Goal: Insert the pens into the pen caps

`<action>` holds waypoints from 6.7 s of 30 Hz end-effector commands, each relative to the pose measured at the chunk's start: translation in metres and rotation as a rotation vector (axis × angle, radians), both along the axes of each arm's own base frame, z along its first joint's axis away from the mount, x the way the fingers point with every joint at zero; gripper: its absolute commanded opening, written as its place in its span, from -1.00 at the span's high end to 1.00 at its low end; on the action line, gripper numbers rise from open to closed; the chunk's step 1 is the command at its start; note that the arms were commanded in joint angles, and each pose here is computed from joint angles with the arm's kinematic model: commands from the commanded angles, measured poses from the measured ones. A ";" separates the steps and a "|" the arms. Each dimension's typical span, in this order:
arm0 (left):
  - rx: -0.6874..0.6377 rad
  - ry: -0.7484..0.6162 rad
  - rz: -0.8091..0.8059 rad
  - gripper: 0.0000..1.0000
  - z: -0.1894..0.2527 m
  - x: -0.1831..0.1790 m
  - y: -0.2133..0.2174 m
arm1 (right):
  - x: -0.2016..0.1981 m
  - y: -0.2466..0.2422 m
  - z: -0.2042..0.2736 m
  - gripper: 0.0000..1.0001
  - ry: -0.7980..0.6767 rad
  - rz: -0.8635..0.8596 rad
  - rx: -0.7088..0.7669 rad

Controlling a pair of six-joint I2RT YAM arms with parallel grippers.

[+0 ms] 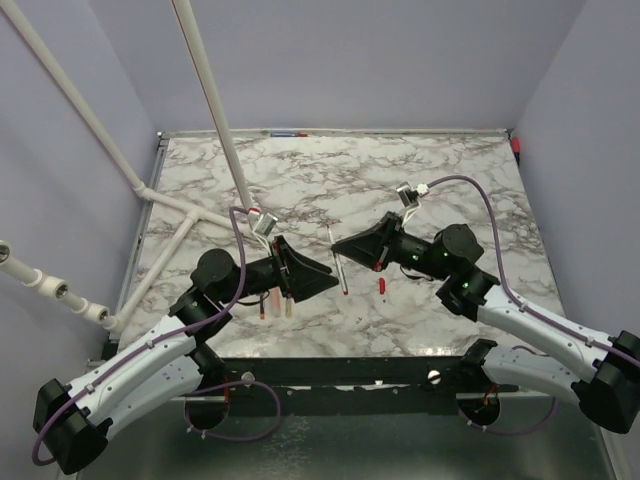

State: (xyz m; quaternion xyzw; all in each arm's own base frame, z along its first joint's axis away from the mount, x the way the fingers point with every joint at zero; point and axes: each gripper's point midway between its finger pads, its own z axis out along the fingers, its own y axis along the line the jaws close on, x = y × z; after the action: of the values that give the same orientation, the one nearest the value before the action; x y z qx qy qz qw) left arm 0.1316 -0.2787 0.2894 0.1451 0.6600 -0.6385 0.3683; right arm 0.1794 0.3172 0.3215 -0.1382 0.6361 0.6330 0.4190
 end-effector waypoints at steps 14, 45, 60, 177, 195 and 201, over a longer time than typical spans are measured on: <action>-0.074 -0.003 -0.058 -0.13 0.014 -0.009 -0.002 | -0.016 0.034 0.024 0.99 -0.061 0.060 0.068; -0.073 0.001 -0.037 1.00 0.005 -0.006 -0.001 | -0.019 0.036 0.008 0.99 -0.071 0.045 -0.016; 0.242 0.044 0.011 1.00 -0.065 0.006 0.004 | -0.003 0.012 -0.002 0.16 -0.102 -0.102 -0.193; 0.368 -0.227 -0.181 1.00 -0.055 -0.023 0.016 | -0.001 -0.008 0.045 0.99 -0.165 -0.081 -0.026; 0.255 -0.285 -0.304 1.00 -0.035 -0.052 0.016 | -0.023 0.028 0.060 0.99 -0.242 -0.006 0.075; 0.244 -0.286 -0.322 1.00 -0.034 -0.055 0.016 | -0.025 0.033 0.058 0.99 -0.244 0.000 0.077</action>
State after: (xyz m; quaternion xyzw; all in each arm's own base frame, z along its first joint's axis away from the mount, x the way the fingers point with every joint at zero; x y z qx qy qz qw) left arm 0.0846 -0.2629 0.2529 0.3678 0.6593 -0.5623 0.3375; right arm 0.1548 0.3469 0.3727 -0.1950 0.5723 0.6332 0.4832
